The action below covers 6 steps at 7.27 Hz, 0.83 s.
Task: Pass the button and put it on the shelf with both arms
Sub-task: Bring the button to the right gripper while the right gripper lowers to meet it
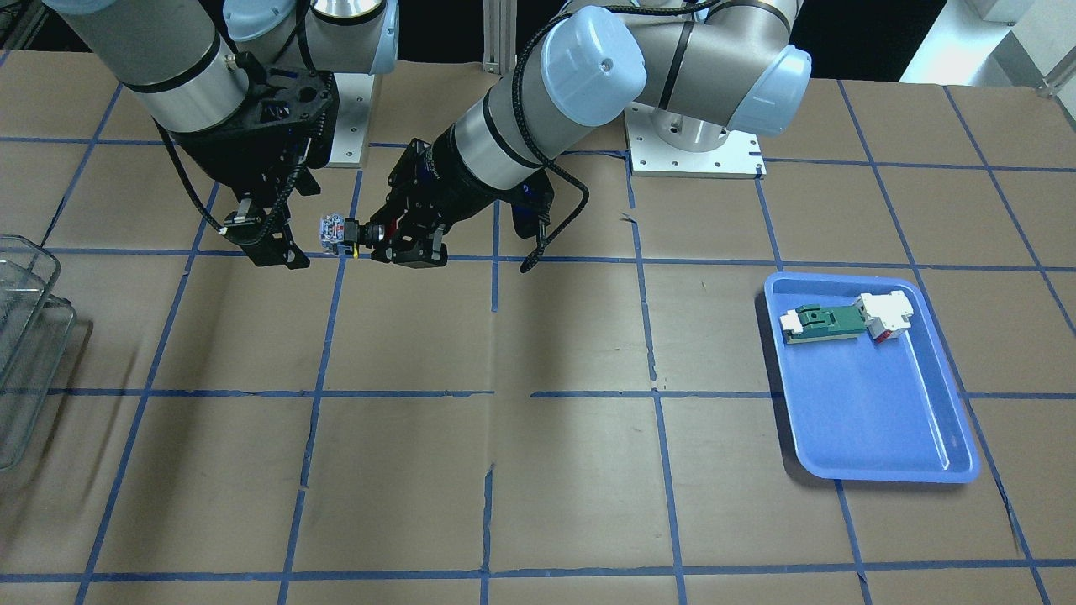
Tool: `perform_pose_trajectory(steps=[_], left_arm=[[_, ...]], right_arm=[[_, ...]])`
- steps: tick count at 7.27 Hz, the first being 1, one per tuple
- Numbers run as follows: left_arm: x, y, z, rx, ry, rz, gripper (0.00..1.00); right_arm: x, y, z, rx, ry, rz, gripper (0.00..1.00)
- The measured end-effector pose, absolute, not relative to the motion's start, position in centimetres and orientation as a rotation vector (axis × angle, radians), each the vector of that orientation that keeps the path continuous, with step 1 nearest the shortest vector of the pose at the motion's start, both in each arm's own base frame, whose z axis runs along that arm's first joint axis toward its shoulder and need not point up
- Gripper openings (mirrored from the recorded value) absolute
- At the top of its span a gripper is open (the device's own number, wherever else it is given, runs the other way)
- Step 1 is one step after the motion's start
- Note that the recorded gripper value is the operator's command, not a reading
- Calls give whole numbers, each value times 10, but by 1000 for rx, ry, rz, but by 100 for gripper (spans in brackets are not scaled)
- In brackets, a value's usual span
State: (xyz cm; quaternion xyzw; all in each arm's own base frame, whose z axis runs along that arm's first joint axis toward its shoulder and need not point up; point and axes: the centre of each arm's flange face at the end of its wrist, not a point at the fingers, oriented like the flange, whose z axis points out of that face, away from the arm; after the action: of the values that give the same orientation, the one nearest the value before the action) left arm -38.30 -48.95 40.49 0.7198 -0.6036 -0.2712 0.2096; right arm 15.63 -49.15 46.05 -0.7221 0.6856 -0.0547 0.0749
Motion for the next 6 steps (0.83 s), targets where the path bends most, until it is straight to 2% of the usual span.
perform_pose_trajectory(steps=[6], left_arm=[[-385,-488,410,1987,-1670,-744,0]], right_arm=[[159,-479,459,-2137,2075,-187,100]])
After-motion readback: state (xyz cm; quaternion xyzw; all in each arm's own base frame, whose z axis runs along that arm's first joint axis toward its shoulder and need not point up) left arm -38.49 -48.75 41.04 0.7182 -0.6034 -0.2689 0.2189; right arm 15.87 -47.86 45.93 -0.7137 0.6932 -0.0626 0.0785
